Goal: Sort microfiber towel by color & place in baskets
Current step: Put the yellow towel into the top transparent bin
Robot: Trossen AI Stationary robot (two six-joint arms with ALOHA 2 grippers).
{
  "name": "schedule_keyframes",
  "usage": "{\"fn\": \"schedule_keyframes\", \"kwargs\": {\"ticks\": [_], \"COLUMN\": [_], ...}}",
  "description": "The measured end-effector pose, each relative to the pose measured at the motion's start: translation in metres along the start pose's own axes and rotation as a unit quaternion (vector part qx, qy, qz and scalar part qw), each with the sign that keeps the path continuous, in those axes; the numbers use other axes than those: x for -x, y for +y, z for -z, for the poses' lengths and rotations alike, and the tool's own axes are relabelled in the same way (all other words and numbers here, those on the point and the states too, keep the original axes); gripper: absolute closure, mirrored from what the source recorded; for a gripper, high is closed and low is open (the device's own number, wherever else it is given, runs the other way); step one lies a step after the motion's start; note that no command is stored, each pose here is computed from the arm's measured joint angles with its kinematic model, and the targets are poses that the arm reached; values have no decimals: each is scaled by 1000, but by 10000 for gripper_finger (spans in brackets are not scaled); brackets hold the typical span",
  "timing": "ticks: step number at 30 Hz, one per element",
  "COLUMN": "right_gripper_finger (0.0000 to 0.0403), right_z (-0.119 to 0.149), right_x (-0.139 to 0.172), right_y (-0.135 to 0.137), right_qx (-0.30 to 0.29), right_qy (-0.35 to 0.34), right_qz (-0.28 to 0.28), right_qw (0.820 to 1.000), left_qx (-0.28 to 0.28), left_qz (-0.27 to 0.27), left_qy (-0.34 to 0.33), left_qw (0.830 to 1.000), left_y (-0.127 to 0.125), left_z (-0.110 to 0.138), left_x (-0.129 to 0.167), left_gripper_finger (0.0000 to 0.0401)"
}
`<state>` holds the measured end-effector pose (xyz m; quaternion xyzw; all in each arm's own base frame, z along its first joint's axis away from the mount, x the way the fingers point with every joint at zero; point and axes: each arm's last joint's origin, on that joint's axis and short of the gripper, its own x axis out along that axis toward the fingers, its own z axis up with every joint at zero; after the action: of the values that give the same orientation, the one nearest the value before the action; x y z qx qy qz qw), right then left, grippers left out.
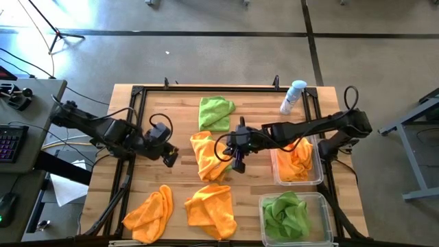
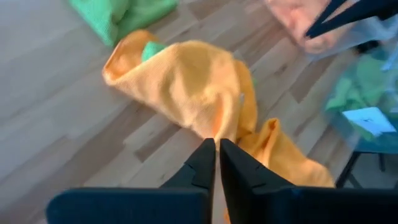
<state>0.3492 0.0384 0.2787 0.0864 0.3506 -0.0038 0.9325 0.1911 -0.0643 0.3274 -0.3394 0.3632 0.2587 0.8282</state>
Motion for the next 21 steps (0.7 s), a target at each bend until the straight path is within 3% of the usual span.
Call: {"fn": "schedule_keyframes", "kwargs": {"ticks": [7,12,21], "right_gripper_finger": [403,403,403], "right_z": [-3,-4,-6], "right_x": [0,0,0], "right_y": [-12,-16,-14], "right_qx": [3,1,8], "right_qy": [3,0,-6], "right_qz": [-8,-19,-41], "right_qw": [1000,1000,999], "left_qx": [52,37,32], "left_qz": [-52,-79,-162], "left_qy": [72,116,211], "left_qw": [995,989,963], "left_y": [-5,-9,-11], "left_z": [18,38,73], "left_x": [-5,-20,-57], "left_gripper_finger": [400,395,323]}}
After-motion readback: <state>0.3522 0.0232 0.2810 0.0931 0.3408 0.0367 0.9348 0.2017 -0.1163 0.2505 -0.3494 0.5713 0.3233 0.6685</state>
